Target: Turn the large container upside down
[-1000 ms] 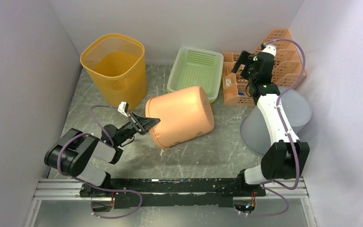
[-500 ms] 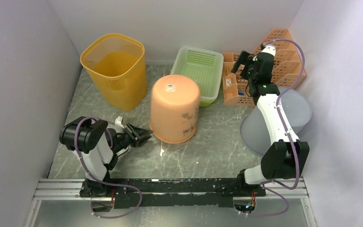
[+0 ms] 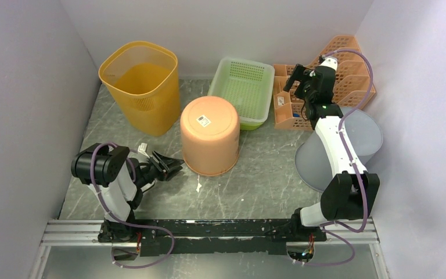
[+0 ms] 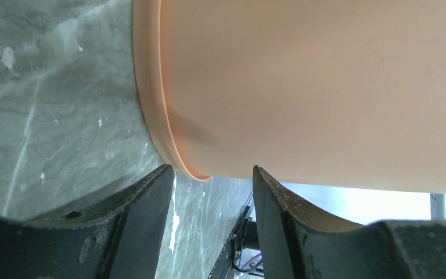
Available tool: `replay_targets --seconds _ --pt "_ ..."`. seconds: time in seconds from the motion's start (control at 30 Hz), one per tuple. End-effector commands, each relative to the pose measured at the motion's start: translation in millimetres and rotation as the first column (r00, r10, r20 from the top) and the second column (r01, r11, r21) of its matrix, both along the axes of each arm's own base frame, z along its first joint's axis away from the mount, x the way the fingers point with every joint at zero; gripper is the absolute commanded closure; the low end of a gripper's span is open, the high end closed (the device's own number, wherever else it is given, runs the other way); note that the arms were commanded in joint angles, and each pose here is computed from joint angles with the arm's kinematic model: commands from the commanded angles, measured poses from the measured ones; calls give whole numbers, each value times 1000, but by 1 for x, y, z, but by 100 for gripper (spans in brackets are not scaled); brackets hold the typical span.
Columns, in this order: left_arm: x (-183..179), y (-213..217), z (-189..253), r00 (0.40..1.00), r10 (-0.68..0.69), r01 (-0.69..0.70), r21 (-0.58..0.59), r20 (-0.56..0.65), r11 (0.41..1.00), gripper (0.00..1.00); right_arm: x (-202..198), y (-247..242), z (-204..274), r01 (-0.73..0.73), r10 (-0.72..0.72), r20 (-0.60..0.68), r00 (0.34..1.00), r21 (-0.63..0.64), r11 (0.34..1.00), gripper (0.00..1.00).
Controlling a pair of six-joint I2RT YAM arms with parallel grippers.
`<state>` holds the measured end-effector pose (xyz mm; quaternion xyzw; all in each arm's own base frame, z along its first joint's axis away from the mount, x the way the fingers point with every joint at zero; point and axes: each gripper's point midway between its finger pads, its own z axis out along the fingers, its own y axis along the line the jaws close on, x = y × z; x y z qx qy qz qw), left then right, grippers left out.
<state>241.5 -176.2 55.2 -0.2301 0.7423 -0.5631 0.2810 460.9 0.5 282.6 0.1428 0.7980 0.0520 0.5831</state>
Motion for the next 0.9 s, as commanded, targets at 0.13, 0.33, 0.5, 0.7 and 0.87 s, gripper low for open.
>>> replay_targets --seconds 0.13,0.33,0.5,0.7,0.87 --pt "20 5 40 970 34 -31 -19 242 999 40 2 6 2 -41 41 7 999 -11 999 0" --pt "56 11 32 978 71 -88 81 196 993 45 12 33 -1 -130 129 -23 991 -31 991 0" --pt "95 39 54 960 185 -243 297 211 924 43 15 46 -8 -162 161 -40 986 -37 986 0" --pt "111 51 86 918 287 -375 365 272 852 46 27 82 -22 -268 265 -71 962 -27 963 0" --pt "119 36 78 929 262 -348 378 263 858 46 46 134 -38 -418 410 -135 902 -33 908 0"
